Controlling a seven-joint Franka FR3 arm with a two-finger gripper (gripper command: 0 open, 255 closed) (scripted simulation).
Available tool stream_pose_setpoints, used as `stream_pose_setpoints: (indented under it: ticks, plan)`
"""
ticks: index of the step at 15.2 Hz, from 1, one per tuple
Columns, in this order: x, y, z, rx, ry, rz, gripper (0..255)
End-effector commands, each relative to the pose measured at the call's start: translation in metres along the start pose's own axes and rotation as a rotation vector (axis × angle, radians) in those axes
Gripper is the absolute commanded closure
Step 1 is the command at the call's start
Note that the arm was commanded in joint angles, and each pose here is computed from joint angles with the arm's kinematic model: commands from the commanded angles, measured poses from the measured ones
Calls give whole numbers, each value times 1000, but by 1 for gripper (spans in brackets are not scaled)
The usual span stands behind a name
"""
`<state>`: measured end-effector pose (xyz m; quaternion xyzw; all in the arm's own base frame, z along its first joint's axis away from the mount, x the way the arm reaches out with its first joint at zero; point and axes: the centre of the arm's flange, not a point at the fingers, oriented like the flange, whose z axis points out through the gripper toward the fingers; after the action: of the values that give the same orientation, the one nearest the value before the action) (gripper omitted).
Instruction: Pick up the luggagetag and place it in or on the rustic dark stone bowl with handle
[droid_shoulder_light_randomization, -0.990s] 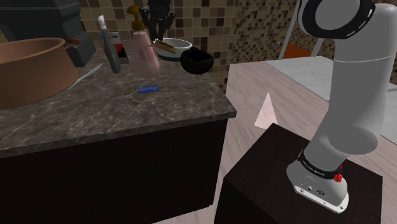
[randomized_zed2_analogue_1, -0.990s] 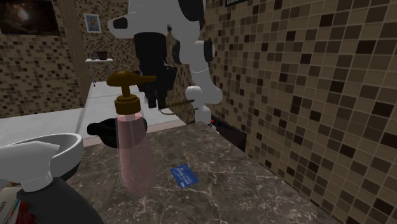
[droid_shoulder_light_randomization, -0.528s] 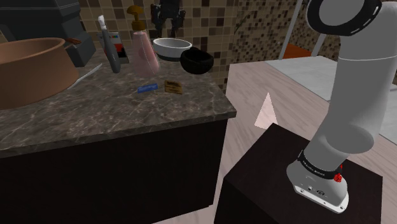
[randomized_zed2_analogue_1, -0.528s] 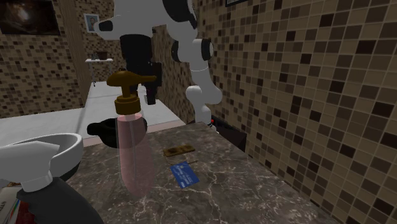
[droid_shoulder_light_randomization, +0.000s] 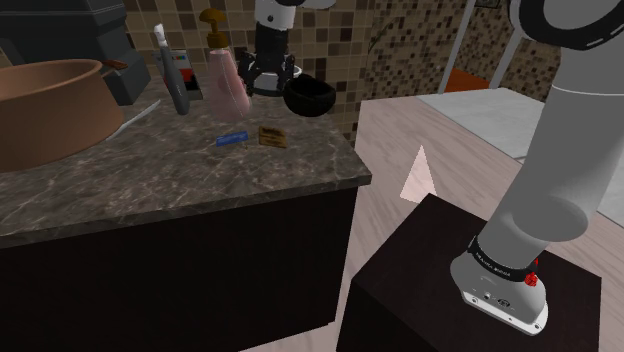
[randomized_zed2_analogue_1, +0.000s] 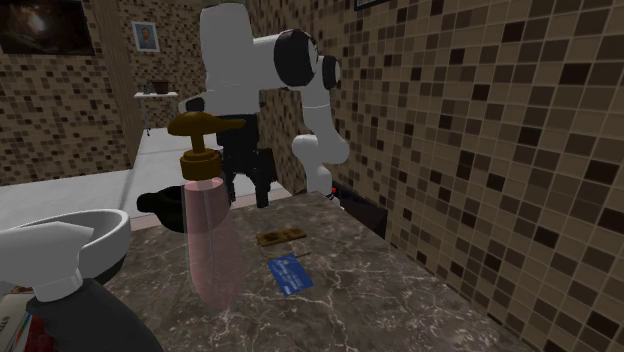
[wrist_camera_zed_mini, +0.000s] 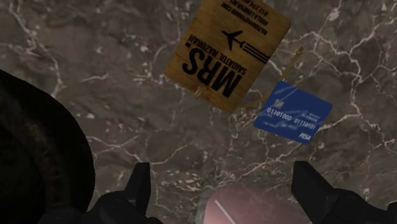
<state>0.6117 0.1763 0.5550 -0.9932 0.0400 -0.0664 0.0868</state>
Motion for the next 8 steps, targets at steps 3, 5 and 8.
stream_pose_setpoints:
  ticks: [3, 5, 8]
  plan:
    - [-19, -4, 48, 1, -1, 38, 0]
    - [-19, -4, 59, 1, -1, 38, 0]
    - [-19, -4, 75, 1, -1, 38, 0]
